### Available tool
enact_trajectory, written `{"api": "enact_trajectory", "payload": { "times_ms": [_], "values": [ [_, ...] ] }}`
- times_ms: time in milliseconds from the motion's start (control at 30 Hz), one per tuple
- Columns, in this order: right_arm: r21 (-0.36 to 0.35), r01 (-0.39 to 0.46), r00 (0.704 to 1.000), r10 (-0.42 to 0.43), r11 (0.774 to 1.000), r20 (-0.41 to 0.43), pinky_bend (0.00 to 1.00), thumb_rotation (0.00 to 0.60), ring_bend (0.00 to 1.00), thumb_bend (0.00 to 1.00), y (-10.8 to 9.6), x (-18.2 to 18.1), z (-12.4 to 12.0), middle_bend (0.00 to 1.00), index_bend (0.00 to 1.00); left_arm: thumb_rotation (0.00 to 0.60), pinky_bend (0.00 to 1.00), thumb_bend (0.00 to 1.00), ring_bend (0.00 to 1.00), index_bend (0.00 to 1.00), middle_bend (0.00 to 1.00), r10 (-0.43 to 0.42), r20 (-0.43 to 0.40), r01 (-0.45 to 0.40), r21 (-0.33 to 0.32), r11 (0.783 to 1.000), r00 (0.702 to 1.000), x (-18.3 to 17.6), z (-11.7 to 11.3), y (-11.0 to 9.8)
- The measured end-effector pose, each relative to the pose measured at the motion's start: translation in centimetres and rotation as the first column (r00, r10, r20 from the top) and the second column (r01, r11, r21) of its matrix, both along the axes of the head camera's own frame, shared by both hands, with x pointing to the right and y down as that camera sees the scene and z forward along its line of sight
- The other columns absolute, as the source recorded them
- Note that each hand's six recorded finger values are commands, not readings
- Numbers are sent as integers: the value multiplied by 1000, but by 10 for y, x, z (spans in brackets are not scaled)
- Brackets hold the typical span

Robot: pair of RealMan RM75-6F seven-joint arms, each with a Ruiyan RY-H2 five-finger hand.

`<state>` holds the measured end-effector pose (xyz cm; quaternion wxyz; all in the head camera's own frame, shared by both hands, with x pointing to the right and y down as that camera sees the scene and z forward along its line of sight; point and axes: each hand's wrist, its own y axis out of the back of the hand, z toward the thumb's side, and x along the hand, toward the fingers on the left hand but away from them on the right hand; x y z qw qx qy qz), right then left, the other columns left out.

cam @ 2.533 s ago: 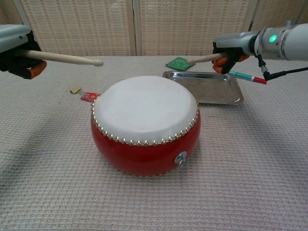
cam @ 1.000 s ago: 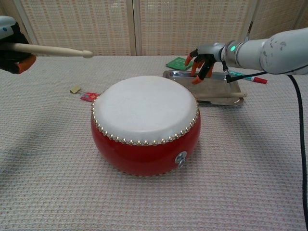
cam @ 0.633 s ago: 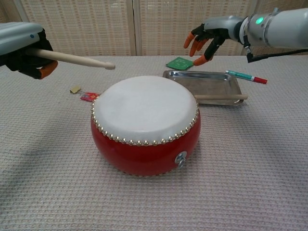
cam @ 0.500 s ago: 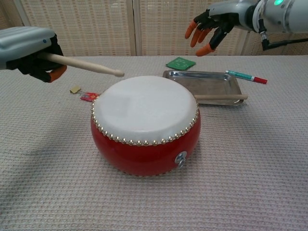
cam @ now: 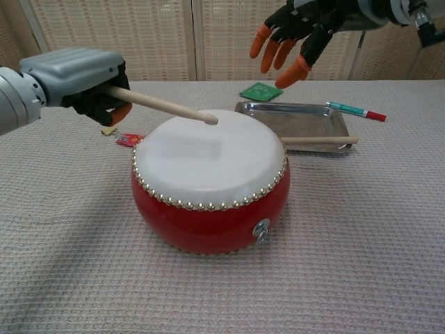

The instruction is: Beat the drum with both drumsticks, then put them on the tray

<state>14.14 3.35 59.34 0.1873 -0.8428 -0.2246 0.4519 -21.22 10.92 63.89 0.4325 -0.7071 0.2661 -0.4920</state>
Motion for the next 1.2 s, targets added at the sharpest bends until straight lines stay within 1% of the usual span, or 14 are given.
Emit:
{"api": "enact_trajectory", "payload": {
  "times_ms": [67,167,267,433,700,800,900,1100,1200],
  "values": [
    [-14,13,1000,-13,1000,2,479,600,264,79,5,-8,2,309,283,600,1000,589,1000,978,1000,-3,0,3,-1,1000,1000,5,0,-1],
    [-17,32,999,-32,999,10,483,600,266,71,9,-21,3,310,284,600,1000,580,1000,975,1000,-8,8,8,1,1000,1000,8,-1,-3],
    [-17,67,997,-67,998,25,485,600,266,67,14,-44,4,310,284,600,1000,580,1000,972,1000,-22,21,22,5,1000,1000,13,-2,-8],
    [-27,89,996,-88,996,24,486,600,266,62,22,-70,9,310,284,600,1000,579,1000,971,1000,-38,36,37,9,999,999,20,-2,-13],
    [-28,102,995,-101,994,10,487,600,267,61,27,-89,17,311,286,600,1000,579,1000,970,1000,-44,27,44,4,999,999,30,-3,-15],
    [-25,105,994,-105,994,9,496,600,277,61,28,-96,20,323,301,600,1000,579,1000,968,1000,-46,23,46,1,999,999,34,-4,-16],
    [-20,104,995,-104,994,10,512,600,296,61,29,-102,21,348,327,600,1000,579,1000,967,1000,-41,28,41,4,999,999,38,-4,-16],
    [1,80,997,-80,997,11,589,600,403,66,29,-107,23,472,432,600,1000,579,1000,962,1000,-37,49,36,22,999,998,41,-3,-17],
    [18,60,998,-60,998,12,634,600,464,117,28,-109,24,532,492,600,1000,580,1000,960,1000,-34,67,31,42,999,997,41,-2,-17]
  ]
}}
